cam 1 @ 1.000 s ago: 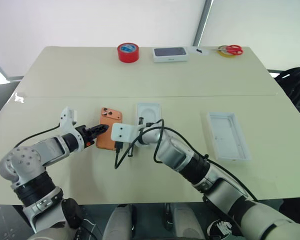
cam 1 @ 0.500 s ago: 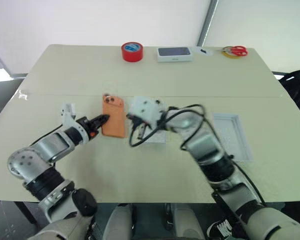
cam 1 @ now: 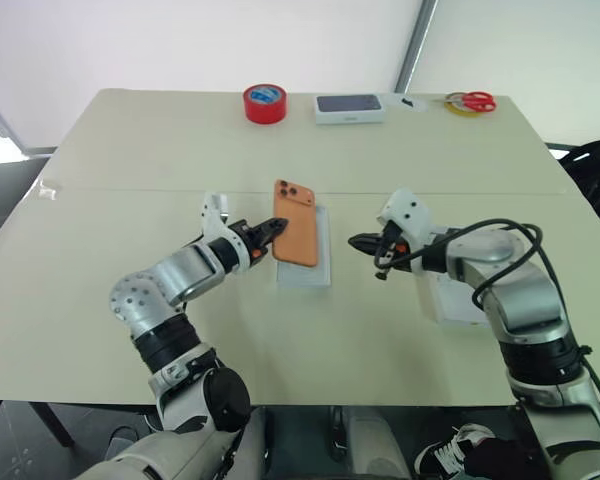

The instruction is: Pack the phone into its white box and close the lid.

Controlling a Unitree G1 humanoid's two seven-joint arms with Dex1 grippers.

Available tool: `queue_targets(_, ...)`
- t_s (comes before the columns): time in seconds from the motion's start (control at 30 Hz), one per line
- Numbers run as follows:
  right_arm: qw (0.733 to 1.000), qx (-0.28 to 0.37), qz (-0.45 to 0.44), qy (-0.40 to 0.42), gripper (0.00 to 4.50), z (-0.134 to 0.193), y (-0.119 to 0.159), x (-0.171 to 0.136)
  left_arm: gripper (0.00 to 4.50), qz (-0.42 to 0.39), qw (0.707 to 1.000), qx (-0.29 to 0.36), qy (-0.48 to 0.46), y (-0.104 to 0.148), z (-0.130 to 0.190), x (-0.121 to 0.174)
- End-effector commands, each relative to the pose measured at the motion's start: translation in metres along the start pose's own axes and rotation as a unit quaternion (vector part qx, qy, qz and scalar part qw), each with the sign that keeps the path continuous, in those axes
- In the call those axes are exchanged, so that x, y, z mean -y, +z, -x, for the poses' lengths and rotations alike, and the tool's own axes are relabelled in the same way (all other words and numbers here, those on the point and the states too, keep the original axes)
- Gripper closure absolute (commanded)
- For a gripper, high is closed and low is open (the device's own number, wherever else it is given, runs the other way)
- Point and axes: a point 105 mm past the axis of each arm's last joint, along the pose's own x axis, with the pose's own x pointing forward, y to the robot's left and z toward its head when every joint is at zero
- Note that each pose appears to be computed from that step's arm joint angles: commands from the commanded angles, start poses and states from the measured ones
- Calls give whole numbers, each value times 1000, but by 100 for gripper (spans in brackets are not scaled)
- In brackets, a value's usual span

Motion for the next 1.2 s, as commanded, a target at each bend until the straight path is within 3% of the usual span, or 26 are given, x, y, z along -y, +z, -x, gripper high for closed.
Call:
queue_targets(0.03,999,24,30,-18,450,9,15,2,447,-15,1000,0,-4,0,-5,5)
queue_targets(0.77,999,10,32,-29,450,11,5,8,447,-30,999,-32,22,-17,-19,-8)
queue_targets(1.07,999,5,35,-29,450,11,3,7,39,-42,999,-35,1,-12,-10,2)
queue_targets(1.2,999,4,36,-29,450,10,2,6,39,-59,998,-18,-18,3,6,12)
